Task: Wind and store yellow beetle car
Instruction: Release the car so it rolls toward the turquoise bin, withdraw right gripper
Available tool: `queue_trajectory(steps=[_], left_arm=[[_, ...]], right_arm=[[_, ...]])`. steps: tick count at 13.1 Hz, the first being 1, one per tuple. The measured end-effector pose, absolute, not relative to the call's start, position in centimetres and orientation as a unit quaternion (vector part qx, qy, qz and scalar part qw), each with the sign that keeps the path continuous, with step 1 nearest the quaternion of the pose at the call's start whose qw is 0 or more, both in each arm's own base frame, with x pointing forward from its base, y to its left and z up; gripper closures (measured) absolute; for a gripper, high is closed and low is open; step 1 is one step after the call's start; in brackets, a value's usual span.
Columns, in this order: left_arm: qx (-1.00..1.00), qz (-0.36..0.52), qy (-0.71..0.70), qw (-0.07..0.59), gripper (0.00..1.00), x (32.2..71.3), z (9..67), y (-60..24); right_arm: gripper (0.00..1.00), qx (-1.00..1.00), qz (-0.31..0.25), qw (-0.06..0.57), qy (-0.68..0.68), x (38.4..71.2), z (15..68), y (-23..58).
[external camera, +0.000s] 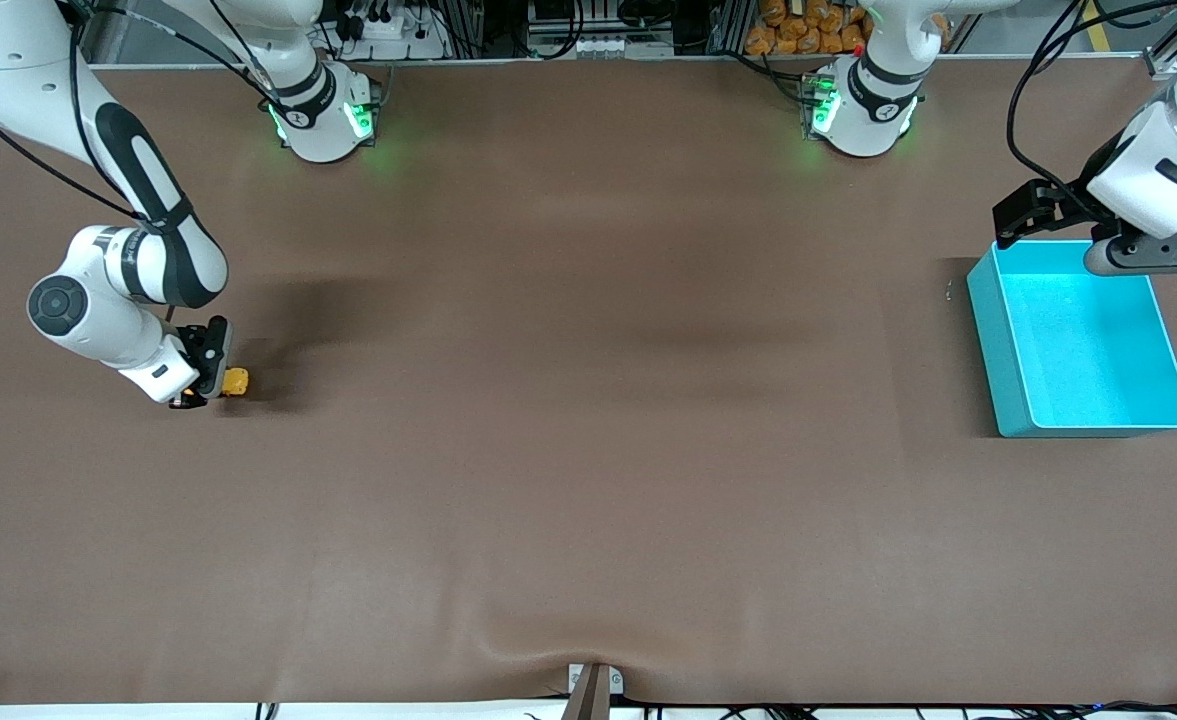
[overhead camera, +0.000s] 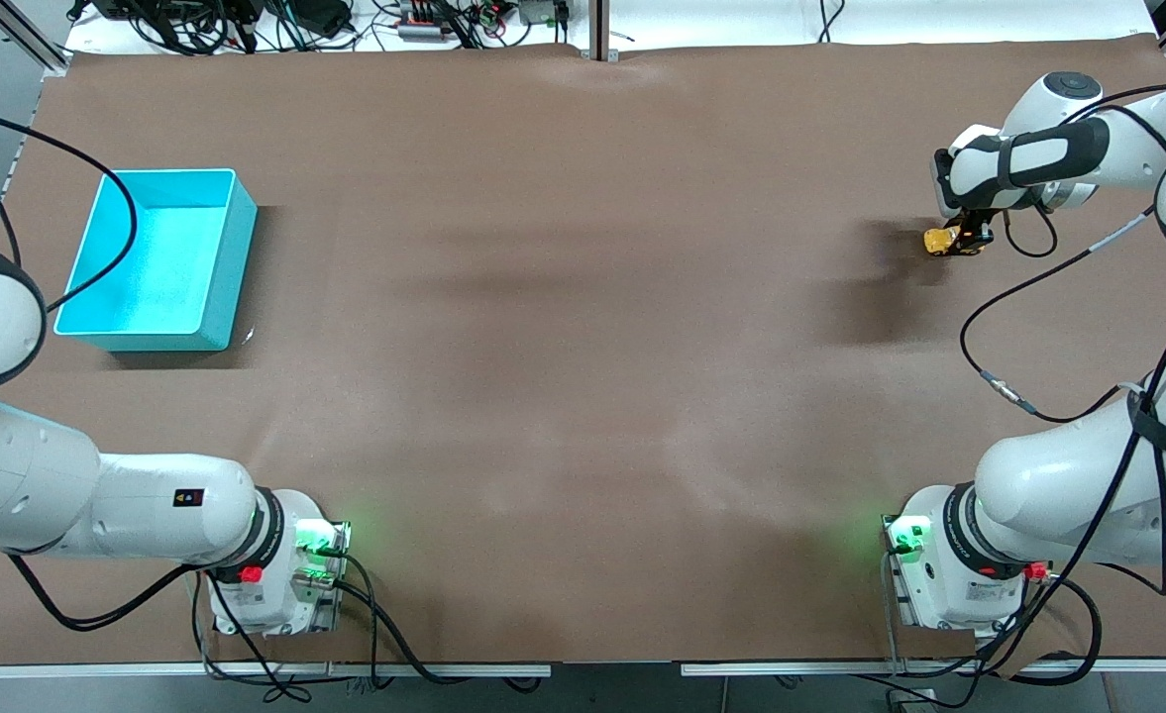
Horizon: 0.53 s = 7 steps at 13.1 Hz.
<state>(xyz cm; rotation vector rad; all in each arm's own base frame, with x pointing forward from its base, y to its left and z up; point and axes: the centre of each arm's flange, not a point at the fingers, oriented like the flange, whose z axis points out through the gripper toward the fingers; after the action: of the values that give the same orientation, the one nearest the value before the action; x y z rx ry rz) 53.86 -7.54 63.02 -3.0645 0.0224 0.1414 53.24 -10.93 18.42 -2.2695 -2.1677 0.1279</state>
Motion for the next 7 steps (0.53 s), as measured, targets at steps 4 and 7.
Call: queue_trajectory(steps=[4, 7], left_arm=[[-0.998, 0.046, 0.007, 0.037, 0.0, 53.9, 63.0, -7.5], [-0.998, 0.046, 0.007, 0.037, 0.0, 53.9, 63.0, -7.5]], right_arm=[[0.28, -0.726, 0.052, 0.014, -0.686, 54.5, 16.2, -11.8], [0.26, -0.732, 0.067, 0.025, -0.678, 56.8, 18.4, -13.2]])
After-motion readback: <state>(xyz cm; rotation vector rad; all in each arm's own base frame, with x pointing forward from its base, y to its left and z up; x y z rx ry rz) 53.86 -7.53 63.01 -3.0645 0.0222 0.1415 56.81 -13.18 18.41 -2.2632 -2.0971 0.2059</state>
